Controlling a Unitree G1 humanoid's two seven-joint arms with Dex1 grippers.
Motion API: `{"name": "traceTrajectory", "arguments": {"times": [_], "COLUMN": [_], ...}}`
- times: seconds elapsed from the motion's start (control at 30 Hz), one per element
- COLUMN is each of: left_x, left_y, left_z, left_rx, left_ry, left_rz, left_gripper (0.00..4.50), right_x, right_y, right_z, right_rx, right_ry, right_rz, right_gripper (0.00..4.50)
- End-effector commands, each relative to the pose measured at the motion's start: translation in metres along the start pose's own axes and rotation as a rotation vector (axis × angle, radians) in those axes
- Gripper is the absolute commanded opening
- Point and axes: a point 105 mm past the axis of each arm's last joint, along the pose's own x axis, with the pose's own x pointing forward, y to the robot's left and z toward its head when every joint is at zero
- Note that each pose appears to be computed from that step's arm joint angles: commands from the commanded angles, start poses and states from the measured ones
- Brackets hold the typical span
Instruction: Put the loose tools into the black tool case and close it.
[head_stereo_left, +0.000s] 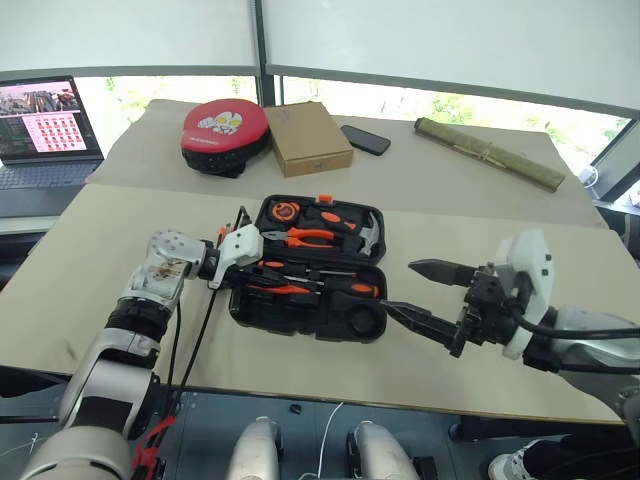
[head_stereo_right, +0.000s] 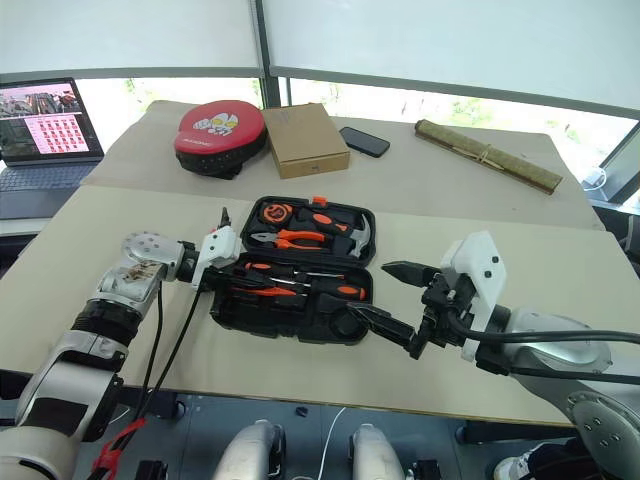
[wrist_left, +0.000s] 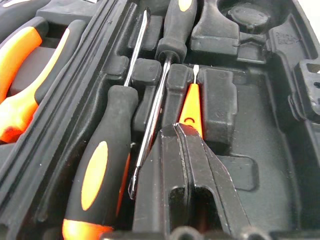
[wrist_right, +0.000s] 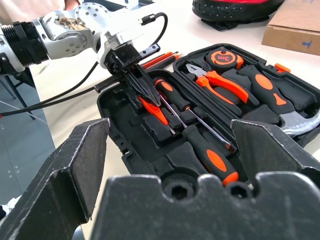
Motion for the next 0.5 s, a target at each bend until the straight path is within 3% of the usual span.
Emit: {"name": "traceTrajectory", "arguments": {"times": [0.03,0.13,0.23,0.4,0.5], "left_x": [-0.024,-0.082,-0.127,-0.173,-0.182], "left_y": [0.009,0.017,0.000,-0.033,-0.047], "left_z": [0.011,0.024,0.007,-0.028,-0.045], "left_rx": [-0.023,-0.105,-0.223,-0.395,-0.470], "left_ry": [-0.031,-0.100,-0.077,-0.007,0.045], "left_rz": [0.104,0.317,0.489,0.713,0.786], "left_gripper": [0.04,0.04,0.65,2.40,3.57], "right_x": [0.003,0.012,0.019,0.027,0.032], "right_y": [-0.002,-0.006,-0.005,-0.005,-0.006], "right_z": [0.008,0.012,0.012,0.012,0.014], "right_rx": [-0.045,-0.076,-0.097,-0.118,-0.129], "right_ry": [-0.024,-0.030,-0.020,-0.014,-0.018], "right_rz": [0.019,0.061,0.122,0.202,0.243], "right_gripper": [4.50,4.50,4.50,4.50,4.50]}}
